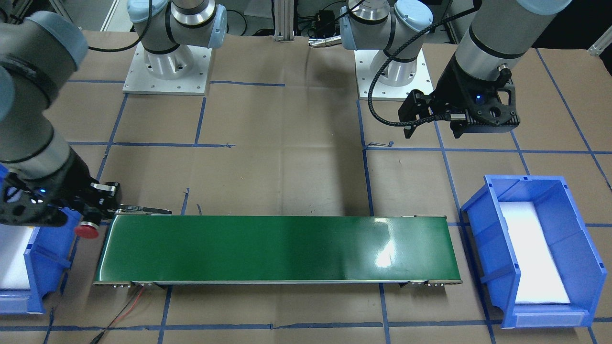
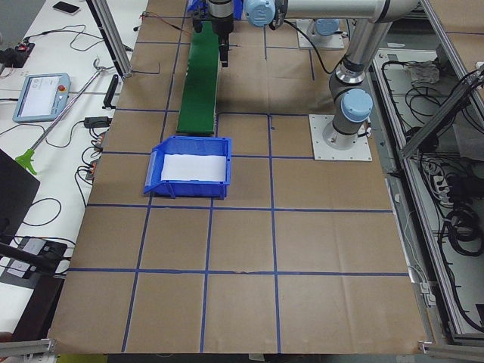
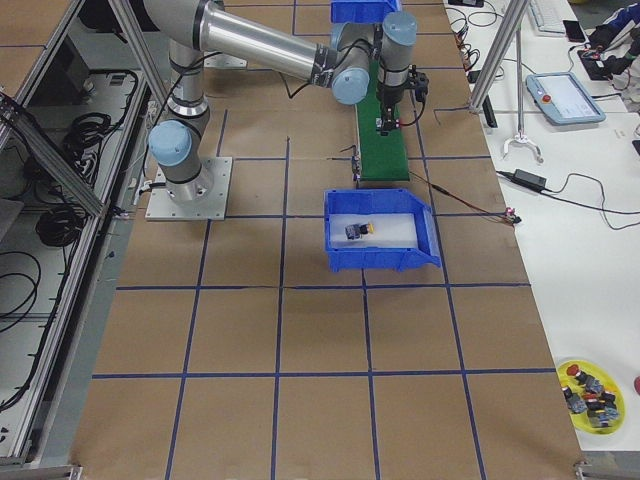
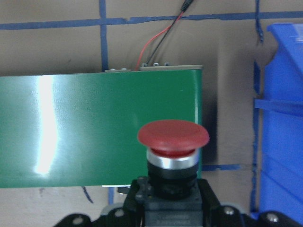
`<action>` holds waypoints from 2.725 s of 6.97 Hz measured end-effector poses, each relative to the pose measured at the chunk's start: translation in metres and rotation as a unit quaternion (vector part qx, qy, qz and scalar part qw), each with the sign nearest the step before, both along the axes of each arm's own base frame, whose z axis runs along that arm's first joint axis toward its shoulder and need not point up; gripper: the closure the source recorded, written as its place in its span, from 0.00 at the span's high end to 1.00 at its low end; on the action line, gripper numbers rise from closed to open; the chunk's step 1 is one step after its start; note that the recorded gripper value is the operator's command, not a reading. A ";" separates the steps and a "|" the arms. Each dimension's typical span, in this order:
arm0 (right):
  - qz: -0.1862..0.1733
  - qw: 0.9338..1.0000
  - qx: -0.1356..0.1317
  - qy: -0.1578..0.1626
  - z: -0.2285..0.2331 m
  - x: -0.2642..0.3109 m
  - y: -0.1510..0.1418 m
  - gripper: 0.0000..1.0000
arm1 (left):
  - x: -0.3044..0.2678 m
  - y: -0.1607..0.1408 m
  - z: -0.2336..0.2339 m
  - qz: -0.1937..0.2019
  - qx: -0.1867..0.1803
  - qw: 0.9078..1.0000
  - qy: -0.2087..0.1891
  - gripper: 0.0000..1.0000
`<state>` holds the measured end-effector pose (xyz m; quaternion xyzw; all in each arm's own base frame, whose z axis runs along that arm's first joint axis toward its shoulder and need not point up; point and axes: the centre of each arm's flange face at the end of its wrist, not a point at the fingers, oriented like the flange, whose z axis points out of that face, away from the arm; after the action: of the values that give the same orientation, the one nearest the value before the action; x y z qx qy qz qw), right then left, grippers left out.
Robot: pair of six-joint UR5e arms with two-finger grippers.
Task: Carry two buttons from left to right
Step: 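Carry the red button with the right gripper into the bin and release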
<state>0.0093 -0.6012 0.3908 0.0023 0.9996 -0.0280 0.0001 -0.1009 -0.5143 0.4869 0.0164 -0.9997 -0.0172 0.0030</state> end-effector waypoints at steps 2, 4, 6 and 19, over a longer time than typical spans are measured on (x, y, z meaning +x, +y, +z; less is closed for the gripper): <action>0.033 0.999 -0.003 0.010 0.009 -0.112 0.014 0.06 | 0.000 0.000 0.000 0.000 0.000 1.000 0.000 1.00; 0.032 0.999 0.000 0.006 -0.007 -0.197 0.027 0.05 | 0.000 0.000 0.000 0.000 0.000 1.000 -0.001 1.00; 0.027 0.999 -0.013 0.011 -0.038 -0.224 0.014 0.05 | 0.000 0.000 0.000 0.000 -0.001 1.000 -0.001 1.00; 0.042 0.999 -0.014 -0.022 -0.167 -0.218 -0.030 0.99 | 0.000 -0.002 0.002 0.000 -0.003 1.000 0.000 1.00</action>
<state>-0.2082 -0.6308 0.2238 -0.0393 0.9981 -0.0419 0.0232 -0.1008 -0.5164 0.4889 0.0164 -0.9998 -0.0144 0.0026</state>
